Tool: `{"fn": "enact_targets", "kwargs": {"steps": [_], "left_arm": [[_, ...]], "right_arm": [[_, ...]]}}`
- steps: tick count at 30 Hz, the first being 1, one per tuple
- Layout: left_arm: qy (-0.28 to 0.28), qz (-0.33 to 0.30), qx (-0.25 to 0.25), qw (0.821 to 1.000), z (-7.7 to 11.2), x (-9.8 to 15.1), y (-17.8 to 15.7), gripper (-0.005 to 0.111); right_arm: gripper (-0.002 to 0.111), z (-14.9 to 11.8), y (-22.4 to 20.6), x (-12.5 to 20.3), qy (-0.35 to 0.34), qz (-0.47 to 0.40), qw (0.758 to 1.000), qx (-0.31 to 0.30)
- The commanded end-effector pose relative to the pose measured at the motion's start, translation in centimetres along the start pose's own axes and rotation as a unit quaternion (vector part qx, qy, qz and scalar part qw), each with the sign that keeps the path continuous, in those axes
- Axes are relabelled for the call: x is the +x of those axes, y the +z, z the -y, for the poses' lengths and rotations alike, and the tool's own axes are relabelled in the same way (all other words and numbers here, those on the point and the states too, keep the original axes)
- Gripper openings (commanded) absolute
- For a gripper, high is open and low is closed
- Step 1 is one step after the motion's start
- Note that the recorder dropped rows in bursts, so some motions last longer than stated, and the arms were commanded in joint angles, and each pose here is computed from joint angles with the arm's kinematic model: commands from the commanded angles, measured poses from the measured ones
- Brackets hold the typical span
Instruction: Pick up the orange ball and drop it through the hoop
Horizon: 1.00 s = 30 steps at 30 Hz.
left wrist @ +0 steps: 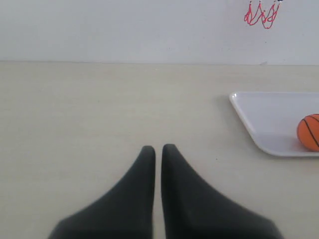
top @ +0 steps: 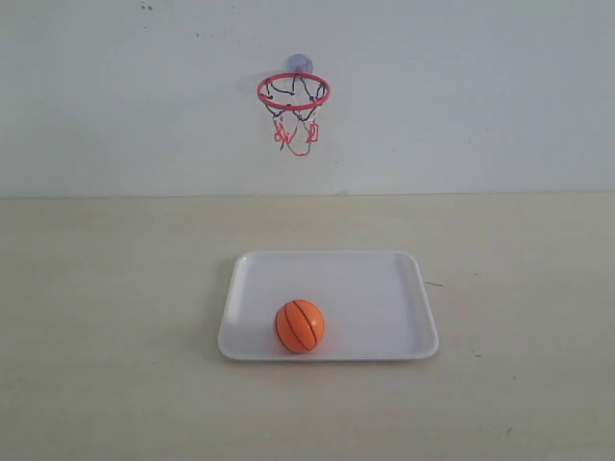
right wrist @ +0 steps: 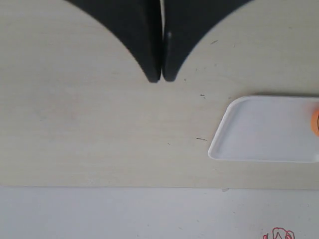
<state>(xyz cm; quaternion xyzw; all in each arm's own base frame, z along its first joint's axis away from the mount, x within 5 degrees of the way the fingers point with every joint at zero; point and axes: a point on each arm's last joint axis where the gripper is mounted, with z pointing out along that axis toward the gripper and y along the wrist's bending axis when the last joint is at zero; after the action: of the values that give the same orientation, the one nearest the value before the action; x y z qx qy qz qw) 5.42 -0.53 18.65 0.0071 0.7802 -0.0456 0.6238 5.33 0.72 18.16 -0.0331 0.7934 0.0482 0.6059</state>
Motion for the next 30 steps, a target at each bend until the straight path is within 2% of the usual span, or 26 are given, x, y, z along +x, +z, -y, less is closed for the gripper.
{"fn": "enact_targets", "kwargs": {"steps": [1,8,14,18,23,28,30], "left_arm": [[-0.004,0.001,0.001,1.000,0.0,0.1,0.0,0.004],[-0.004,0.001,0.001,1.000,0.0,0.1,0.0,0.004],[-0.004,0.001,0.001,1.000,0.0,0.1,0.0,0.004],[-0.004,0.001,0.001,1.000,0.0,0.1,0.0,0.004],[-0.004,0.001,0.001,1.000,0.0,0.1,0.0,0.004],[-0.004,0.001,0.001,1.000,0.0,0.1,0.0,0.004],[-0.004,0.001,0.001,1.000,0.0,0.1,0.0,0.004]], "right_arm": [[0.000,0.0,0.0,-0.1,-0.002,0.005,1.000,0.001],[0.000,0.1,-0.1,-1.1,-0.031,0.064,0.997,0.008],[0.000,0.1,-0.6,-3.0,-0.032,0.169,0.985,0.010],[0.000,0.0,-1.5,-4.9,-0.030,0.281,0.959,0.011],[0.000,0.0,-3.3,-6.9,-0.024,0.420,0.907,0.010],[0.000,0.0,-4.6,-7.9,-0.023,0.501,0.865,0.012],[0.000,0.0,-4.8,-8.0,-0.019,0.509,0.860,0.014]]}}
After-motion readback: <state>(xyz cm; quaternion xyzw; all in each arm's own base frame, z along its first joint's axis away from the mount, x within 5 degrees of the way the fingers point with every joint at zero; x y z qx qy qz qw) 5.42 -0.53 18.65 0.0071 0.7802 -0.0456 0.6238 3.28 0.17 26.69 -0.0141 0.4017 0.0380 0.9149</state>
